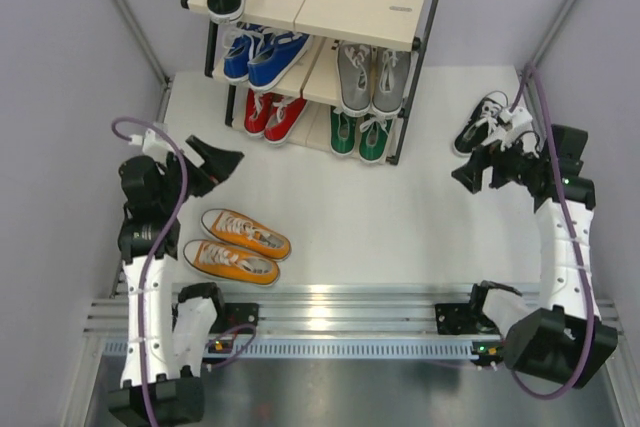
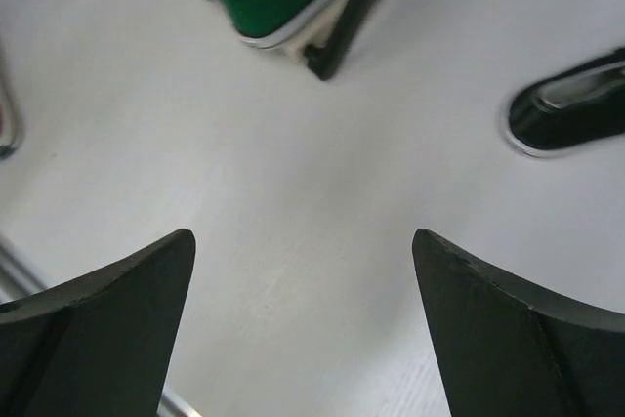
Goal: Place and organize the shoes onto the shoe shelf
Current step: Place the shoe at the shoe shelf, then pick up the shoe at the center of the board.
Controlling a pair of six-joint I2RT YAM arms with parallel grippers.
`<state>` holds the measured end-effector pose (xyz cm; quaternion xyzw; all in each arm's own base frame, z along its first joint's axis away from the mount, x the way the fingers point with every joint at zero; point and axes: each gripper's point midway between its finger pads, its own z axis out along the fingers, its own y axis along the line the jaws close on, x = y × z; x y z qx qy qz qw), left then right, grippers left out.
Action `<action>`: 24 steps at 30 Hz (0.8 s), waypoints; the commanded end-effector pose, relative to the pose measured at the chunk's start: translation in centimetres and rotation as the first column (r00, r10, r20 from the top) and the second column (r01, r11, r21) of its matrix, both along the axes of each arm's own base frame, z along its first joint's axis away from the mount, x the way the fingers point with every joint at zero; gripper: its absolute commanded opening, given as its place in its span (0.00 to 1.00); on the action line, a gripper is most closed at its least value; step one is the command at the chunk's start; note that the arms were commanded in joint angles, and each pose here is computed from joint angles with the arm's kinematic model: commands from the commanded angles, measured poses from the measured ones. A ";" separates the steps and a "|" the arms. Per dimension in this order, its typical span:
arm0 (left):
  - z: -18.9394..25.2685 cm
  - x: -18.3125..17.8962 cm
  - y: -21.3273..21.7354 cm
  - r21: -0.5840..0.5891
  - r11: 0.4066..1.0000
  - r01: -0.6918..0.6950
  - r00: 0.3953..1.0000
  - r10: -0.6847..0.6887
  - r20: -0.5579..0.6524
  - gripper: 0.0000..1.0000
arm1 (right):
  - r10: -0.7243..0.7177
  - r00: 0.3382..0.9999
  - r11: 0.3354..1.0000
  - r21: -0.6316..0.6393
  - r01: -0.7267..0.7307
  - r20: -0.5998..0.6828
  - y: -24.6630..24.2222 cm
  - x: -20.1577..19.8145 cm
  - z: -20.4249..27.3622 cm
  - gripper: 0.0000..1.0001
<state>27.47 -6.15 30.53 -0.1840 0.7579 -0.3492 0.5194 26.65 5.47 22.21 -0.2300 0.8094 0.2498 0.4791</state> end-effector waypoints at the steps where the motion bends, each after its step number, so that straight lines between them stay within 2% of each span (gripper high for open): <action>1: -2.3 -2.2 -1.0 0.115 0.989 0.088 0.991 -0.098 0.087 0.98 | -0.379 0.925 0.913 -0.156 0.378 0.023 -7.1 4.3 1.2 0.92; 3: -3.9 -2.9 -1.6 0.108 0.988 0.112 0.990 -0.120 0.074 0.98 | -0.467 0.884 0.876 -0.140 0.462 -0.005 -8.5 6.2 1.0 0.92; 7: -6.9 -4.6 -2.7 0.081 0.982 0.168 0.983 -0.173 0.056 0.98 | -0.650 0.756 0.759 -0.110 0.642 -0.076 -11.5 10.2 -0.5 0.90; 8: -7.3 -5.0 -2.9 0.078 0.981 0.177 0.982 -0.181 0.058 0.98 | -0.690 0.713 0.724 -0.111 0.681 -0.129 -11.9 11.4 -2.2 0.89; 9: -8.3 -5.2 -3.1 0.058 0.981 0.187 0.981 -0.189 0.034 0.98 | -0.733 0.668 0.680 -0.114 0.725 -0.124 -12.8 12.6 -2.1 0.88; 11: -8.6 -5.8 -3.7 0.037 0.975 0.220 0.975 -0.221 0.034 0.98 | -0.738 0.652 0.674 -0.152 0.723 -0.175 -12.7 14.6 -5.0 0.87; 13: -9.0 -6.1 -3.9 0.009 0.974 0.228 0.973 -0.228 0.019 0.98 | -0.747 0.643 0.664 -0.151 0.732 -0.168 -13.4 16.7 -5.4 0.79; 14: -9.1 -6.3 -4.2 0.000 0.970 0.243 0.970 -0.243 0.020 0.98 | -0.746 0.636 0.665 -0.171 0.727 -0.196 -13.5 17.6 -7.1 0.79; 19: -9.7 -6.5 -4.6 -0.059 0.966 0.253 0.967 -0.255 -0.023 0.99 | -0.733 0.645 0.676 -0.119 0.728 -0.215 -13.7 21.8 -8.0 0.77; 24: -10.2 -6.7 -5.0 -0.083 0.954 0.287 0.956 -0.291 -0.046 0.98 | -0.758 0.597 0.642 -0.133 0.755 -0.262 -14.2 24.5 -11.0 0.76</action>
